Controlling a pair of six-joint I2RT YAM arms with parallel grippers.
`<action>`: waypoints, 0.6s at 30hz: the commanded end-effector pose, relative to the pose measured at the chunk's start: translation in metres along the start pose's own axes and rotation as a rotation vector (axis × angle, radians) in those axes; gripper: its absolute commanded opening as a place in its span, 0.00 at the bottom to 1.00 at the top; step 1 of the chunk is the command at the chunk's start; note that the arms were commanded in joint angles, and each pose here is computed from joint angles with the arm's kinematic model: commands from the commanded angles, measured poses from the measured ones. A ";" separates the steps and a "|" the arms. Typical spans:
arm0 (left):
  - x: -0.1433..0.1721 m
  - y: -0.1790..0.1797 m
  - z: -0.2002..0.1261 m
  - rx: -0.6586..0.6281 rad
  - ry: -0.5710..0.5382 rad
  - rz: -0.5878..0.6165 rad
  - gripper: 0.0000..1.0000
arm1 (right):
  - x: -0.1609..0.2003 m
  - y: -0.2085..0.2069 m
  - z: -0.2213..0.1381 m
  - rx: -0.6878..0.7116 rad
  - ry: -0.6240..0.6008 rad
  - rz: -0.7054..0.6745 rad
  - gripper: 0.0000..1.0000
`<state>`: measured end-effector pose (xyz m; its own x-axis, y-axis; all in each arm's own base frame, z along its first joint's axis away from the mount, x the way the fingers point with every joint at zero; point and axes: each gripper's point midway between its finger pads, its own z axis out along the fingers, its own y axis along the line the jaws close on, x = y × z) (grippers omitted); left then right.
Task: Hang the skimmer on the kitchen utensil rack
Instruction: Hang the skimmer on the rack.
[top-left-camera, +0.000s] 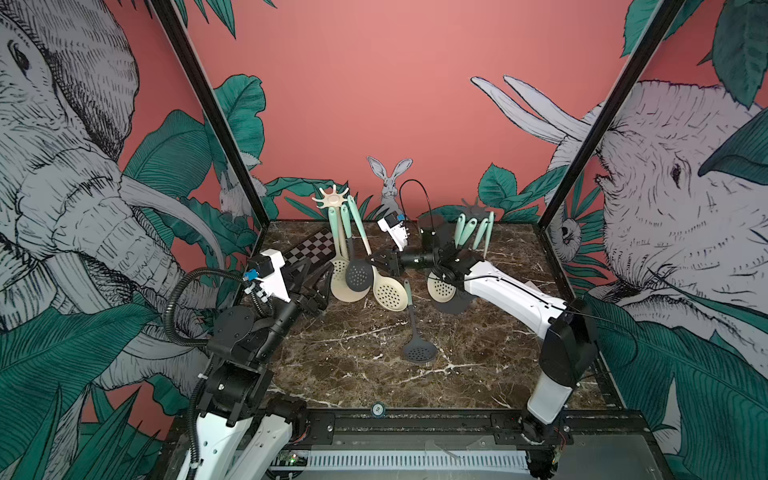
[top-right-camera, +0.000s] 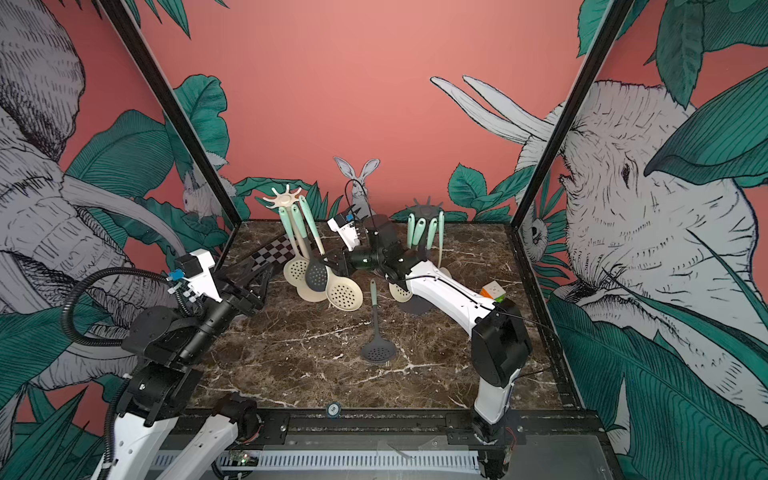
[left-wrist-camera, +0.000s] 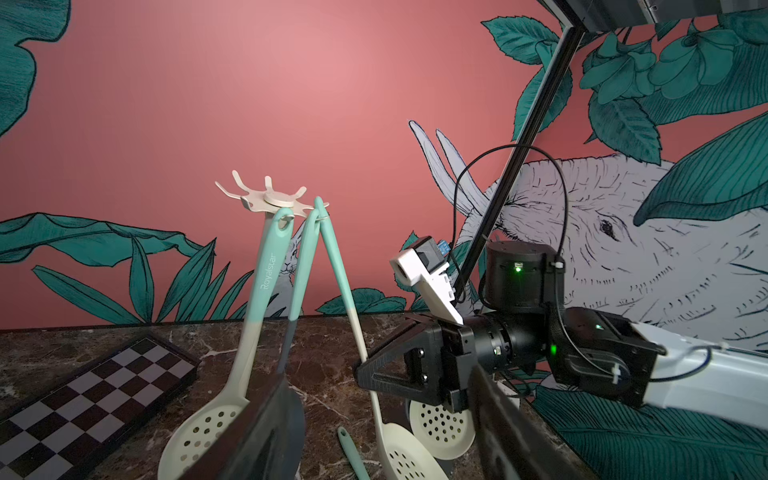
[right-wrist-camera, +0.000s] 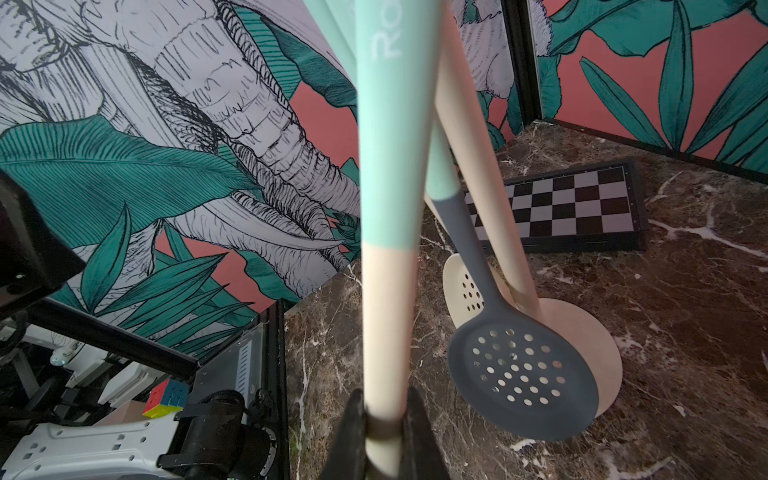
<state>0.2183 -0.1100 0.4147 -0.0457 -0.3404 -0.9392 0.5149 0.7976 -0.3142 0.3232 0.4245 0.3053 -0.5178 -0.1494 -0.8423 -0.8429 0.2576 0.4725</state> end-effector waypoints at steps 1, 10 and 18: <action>-0.006 -0.006 -0.001 0.023 -0.014 0.015 0.70 | -0.009 0.004 0.002 -0.048 -0.014 -0.031 0.00; -0.002 -0.004 -0.002 0.016 -0.008 0.012 0.70 | 0.001 -0.020 0.002 0.044 0.008 -0.001 0.11; 0.001 -0.002 0.001 0.015 -0.004 0.003 0.70 | 0.007 -0.034 0.001 0.121 0.024 -0.001 0.34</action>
<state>0.2178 -0.1107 0.4147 -0.0470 -0.3400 -0.9393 0.5190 0.7951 -0.3138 0.3398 0.4182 0.2824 -0.5369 -0.1796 -0.8243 -0.8213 0.3345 0.4621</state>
